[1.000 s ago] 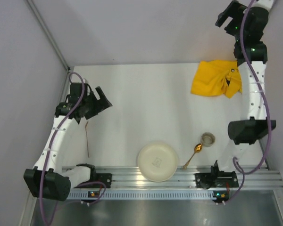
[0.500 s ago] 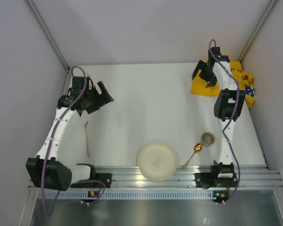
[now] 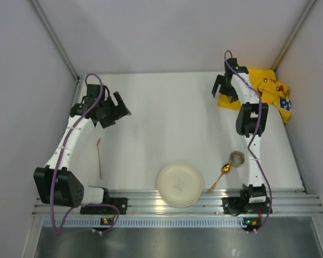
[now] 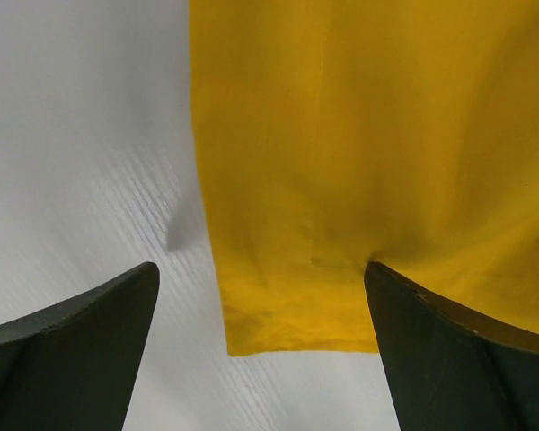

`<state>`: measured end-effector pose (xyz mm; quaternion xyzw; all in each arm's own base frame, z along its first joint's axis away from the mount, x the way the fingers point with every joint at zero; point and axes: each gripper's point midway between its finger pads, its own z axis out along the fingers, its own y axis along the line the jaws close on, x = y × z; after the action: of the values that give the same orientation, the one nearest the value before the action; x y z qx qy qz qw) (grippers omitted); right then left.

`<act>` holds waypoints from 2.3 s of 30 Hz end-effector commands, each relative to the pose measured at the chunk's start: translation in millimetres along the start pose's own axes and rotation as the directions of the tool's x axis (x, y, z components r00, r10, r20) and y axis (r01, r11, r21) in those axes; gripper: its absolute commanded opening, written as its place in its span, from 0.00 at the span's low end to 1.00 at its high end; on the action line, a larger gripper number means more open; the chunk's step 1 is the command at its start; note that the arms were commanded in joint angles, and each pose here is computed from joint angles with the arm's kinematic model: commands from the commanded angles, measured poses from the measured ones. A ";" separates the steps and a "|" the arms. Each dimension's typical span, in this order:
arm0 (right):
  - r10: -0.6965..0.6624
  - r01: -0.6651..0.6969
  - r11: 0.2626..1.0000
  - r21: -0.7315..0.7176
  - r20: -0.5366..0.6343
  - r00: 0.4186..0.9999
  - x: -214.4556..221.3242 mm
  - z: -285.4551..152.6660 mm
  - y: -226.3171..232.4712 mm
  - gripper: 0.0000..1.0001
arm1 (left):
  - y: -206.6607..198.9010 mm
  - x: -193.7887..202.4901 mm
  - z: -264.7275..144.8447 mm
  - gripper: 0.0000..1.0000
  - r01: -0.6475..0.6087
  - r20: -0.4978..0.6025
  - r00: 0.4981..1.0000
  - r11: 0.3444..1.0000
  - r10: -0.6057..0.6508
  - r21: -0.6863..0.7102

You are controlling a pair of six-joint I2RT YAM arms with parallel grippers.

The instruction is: Set the dinner table for one person

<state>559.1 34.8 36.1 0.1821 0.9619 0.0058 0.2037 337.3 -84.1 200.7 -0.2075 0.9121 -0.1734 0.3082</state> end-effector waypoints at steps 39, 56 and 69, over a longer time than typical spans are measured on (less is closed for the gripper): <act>0.346 -0.163 0.087 -0.983 -0.124 0.930 -5.4 -287.4 353.8 1.00 | -11.5 -11.5 -35.0 0.89 -0.052 0.074 0.996 0.998 0.049 0.047; 0.168 -0.081 0.711 -0.699 0.057 0.984 56.7 -160.3 173.6 1.00 | 20.3 55.0 31.3 0.85 -0.039 -0.202 0.979 0.998 0.028 -0.049; -0.040 0.041 0.999 0.003 -0.105 0.994 103.5 -37.9 69.5 0.91 | 28.2 51.7 13.0 0.85 -0.056 -0.159 0.986 0.995 0.042 -0.085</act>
<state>501.9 173.7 38.8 0.1829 0.9598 0.1064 0.1842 307.7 -92.4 140.9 -0.1866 0.9485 -0.1461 0.2101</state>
